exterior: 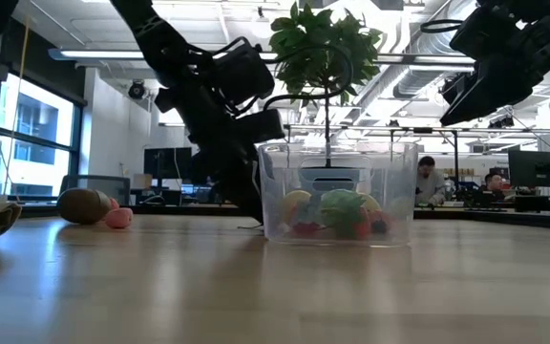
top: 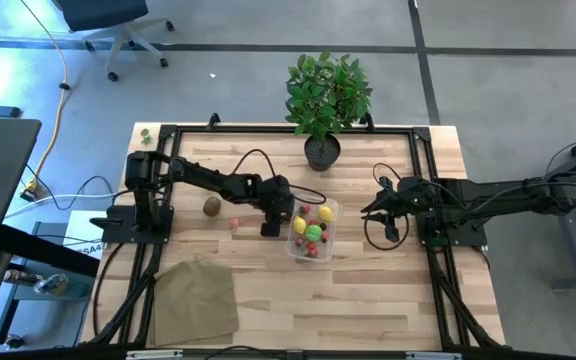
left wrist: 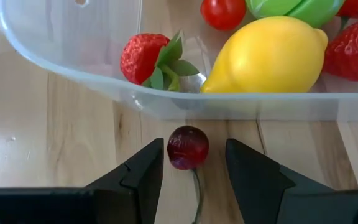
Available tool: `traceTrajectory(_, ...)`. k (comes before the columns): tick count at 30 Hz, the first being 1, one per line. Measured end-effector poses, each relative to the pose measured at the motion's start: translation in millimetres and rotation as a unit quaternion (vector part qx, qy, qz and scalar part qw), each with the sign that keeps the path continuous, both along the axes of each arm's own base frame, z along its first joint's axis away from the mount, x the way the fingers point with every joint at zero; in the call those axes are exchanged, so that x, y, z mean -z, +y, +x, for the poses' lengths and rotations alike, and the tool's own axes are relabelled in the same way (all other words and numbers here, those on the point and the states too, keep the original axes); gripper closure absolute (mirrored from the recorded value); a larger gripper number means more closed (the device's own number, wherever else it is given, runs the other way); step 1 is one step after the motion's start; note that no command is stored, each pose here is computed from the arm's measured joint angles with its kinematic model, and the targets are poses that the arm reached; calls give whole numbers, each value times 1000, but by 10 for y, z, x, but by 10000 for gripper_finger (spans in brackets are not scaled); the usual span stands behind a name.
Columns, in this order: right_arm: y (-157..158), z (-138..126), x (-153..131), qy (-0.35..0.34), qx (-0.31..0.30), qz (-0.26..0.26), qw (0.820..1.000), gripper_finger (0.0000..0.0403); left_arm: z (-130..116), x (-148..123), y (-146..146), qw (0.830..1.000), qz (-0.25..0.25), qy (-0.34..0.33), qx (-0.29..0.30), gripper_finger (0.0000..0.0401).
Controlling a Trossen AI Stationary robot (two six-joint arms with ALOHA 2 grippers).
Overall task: Pick and placing Produce into tupperware
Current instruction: Put the red cherry into the transparent container
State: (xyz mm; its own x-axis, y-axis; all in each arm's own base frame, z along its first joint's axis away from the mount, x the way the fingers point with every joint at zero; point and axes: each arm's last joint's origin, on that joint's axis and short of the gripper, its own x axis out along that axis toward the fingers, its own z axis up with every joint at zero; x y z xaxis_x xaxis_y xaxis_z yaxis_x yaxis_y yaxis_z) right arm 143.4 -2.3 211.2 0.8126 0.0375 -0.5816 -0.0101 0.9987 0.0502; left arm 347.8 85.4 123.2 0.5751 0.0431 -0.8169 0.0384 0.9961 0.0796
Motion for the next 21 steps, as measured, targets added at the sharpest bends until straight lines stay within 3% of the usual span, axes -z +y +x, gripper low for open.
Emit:
traceTrajectory(12, 0, 0, 0, 0, 0, 0, 1000, 329, 24, 12, 8, 1000, 2, -10, -1, 240)
traceTrajectory(21, 0, 0, 1, 0, 0, 0, 1000, 329, 40, 106, 23, 1000, -23, -6, -1, 240)
